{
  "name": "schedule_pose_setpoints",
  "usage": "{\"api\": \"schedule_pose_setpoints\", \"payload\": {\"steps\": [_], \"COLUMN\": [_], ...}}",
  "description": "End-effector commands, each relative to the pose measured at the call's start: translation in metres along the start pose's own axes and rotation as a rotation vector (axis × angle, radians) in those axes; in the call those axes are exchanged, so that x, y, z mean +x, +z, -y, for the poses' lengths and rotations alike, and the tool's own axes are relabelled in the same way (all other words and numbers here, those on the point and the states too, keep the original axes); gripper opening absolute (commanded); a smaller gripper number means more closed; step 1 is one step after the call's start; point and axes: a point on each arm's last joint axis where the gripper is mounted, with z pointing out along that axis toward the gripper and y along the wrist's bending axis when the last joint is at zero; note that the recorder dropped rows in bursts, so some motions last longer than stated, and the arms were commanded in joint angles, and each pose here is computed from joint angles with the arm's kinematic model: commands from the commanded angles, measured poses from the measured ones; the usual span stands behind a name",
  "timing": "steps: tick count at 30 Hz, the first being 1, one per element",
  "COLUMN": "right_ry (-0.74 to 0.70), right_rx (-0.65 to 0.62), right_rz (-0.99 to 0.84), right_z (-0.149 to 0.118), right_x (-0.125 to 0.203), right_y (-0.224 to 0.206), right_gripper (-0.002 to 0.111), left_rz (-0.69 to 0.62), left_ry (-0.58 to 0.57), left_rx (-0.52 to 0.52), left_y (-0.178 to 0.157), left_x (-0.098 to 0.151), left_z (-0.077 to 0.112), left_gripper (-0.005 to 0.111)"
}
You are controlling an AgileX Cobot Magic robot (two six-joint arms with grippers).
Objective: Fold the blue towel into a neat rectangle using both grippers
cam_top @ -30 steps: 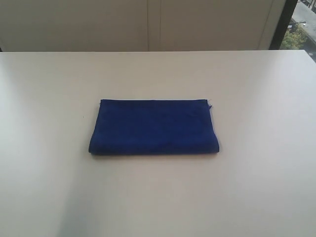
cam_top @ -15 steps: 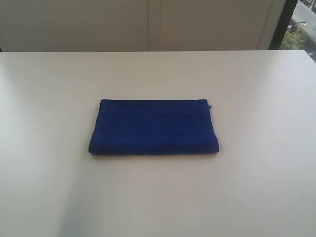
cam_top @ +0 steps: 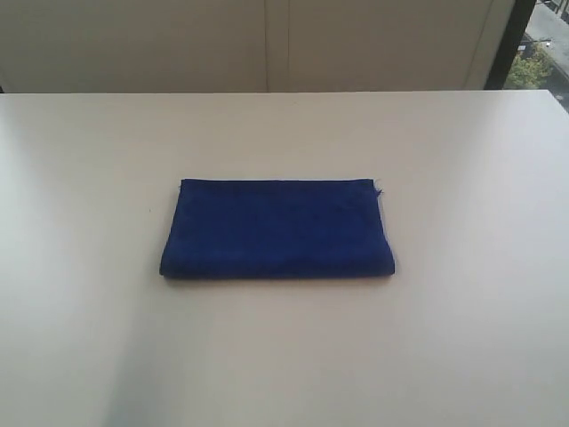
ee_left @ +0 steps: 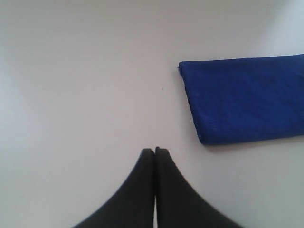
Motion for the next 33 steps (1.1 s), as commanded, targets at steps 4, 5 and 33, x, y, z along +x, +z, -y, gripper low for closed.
{"api": "schedule_pose_setpoints", "payload": {"steps": [4, 5, 33], "right_ry": [0.005, 0.005, -0.042], "right_rx": [0.004, 0.004, 0.023], "right_rz": [0.017, 0.017, -0.039], "right_z": [0.000, 0.000, 0.001], "right_x": [0.000, 0.000, 0.042], "right_y": [0.000, 0.000, 0.019], "right_gripper": [0.000, 0.000, 0.000], "left_rz": [0.001, 0.001, 0.001], "left_ry": [-0.002, -0.002, -0.002], "left_rx": [0.001, 0.001, 0.001], "left_y": [-0.001, -0.001, -0.001], "left_x": [0.002, 0.002, 0.002], "left_z": [0.000, 0.000, 0.000], "left_gripper": [0.000, 0.000, 0.000]}}
